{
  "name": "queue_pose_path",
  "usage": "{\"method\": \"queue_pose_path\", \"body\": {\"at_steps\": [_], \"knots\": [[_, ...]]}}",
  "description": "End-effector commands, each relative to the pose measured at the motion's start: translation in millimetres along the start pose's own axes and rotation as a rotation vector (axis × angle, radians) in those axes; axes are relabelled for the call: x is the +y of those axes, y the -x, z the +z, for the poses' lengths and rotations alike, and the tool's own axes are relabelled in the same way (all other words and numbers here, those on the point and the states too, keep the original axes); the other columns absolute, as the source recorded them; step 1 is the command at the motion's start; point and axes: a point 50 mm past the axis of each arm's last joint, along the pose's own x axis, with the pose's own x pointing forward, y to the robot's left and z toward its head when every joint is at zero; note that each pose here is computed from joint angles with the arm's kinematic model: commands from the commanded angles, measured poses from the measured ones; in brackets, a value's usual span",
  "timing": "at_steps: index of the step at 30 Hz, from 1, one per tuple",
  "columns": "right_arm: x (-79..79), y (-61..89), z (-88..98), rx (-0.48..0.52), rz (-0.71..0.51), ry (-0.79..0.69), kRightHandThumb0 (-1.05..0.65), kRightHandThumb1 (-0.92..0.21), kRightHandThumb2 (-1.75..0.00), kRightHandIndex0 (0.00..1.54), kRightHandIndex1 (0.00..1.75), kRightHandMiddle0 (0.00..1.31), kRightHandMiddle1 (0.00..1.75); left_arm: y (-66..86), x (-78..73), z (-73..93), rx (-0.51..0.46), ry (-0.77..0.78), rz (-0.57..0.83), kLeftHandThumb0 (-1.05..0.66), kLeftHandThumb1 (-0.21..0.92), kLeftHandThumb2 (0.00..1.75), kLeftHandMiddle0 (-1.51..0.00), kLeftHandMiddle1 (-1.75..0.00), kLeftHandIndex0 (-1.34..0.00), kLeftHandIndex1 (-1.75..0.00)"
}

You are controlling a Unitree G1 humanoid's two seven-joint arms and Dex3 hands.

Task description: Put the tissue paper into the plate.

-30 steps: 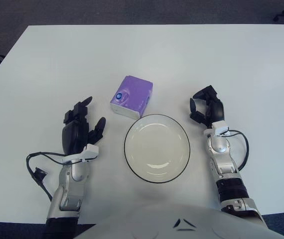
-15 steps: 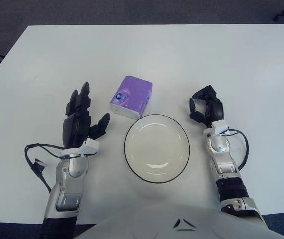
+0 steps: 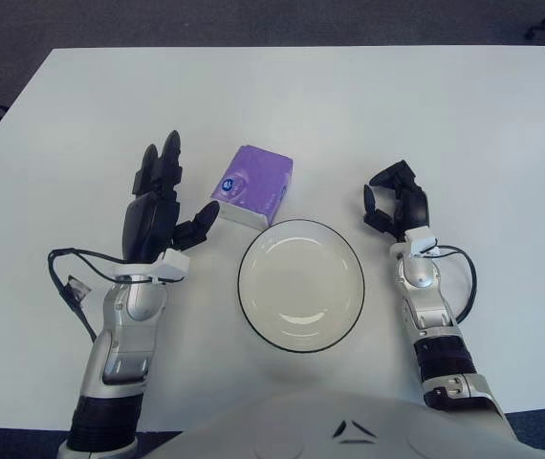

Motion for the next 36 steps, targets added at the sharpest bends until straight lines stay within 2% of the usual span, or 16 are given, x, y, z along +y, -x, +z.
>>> {"method": "queue_pose_path", "body": {"at_steps": [1, 10, 17, 20, 24, 32, 36], "knots": [[-0.5, 26.4, -42.4, 0.222, 0.031, 0.044, -0.39, -0.63, -0.93, 0.65, 1.41, 0.37, 1.75, -7.1, 4.0, 11.9, -0.035, 0.019, -0.015, -1.05, 0.92, 0.69, 0.0, 0.0, 0.0, 0.0], [-1.3, 24.6, -43.6, 0.238, 0.025, 0.046, -0.39, -0.64, -0.91, 0.65, 1.41, 0.36, 1.75, -12.9, 10.4, 32.1, -0.008, 0.041, -0.076, -1.05, 0.92, 0.48, 0.0, 0.0, 0.0, 0.0], [-0.5, 23.5, -42.8, 0.236, 0.02, 0.047, -0.39, -0.65, -0.9, 0.64, 1.4, 0.36, 1.75, -22.9, 12.6, 41.0, -0.04, 0.029, -0.144, -1.05, 0.88, 0.4, 0.0, 0.0, 0.0, 0.0], [0.0, 23.3, -42.7, 0.234, 0.021, 0.048, -0.39, -0.65, -0.9, 0.63, 1.4, 0.36, 1.75, -26.4, 13.2, 43.2, -0.055, 0.012, -0.199, -1.05, 0.89, 0.4, 0.0, 0.0, 0.0, 0.0], [-0.5, 23.6, -43.6, 0.244, 0.019, 0.05, -0.39, -0.65, -0.9, 0.63, 1.4, 0.36, 1.75, -38.2, 16.0, 47.9, -0.085, -0.039, -0.344, -1.05, 0.91, 0.42, 0.0, 0.0, 0.0, 0.0], [-0.4, 23.6, -43.8, 0.242, 0.017, 0.054, -0.39, -0.65, -0.9, 0.63, 1.39, 0.36, 1.75, -53.6, 16.0, 53.0, -0.14, -0.04, -0.469, -1.05, 0.92, 0.47, 0.0, 0.0, 0.0, 0.0], [-1.5, 23.6, -44.8, 0.246, 0.016, 0.053, -0.39, -0.65, -0.9, 0.63, 1.4, 0.36, 1.75, -73.2, 9.5, 50.7, -0.112, -0.058, -0.565, -1.05, 0.92, 0.49, 0.0, 0.0, 0.0, 0.0]]}}
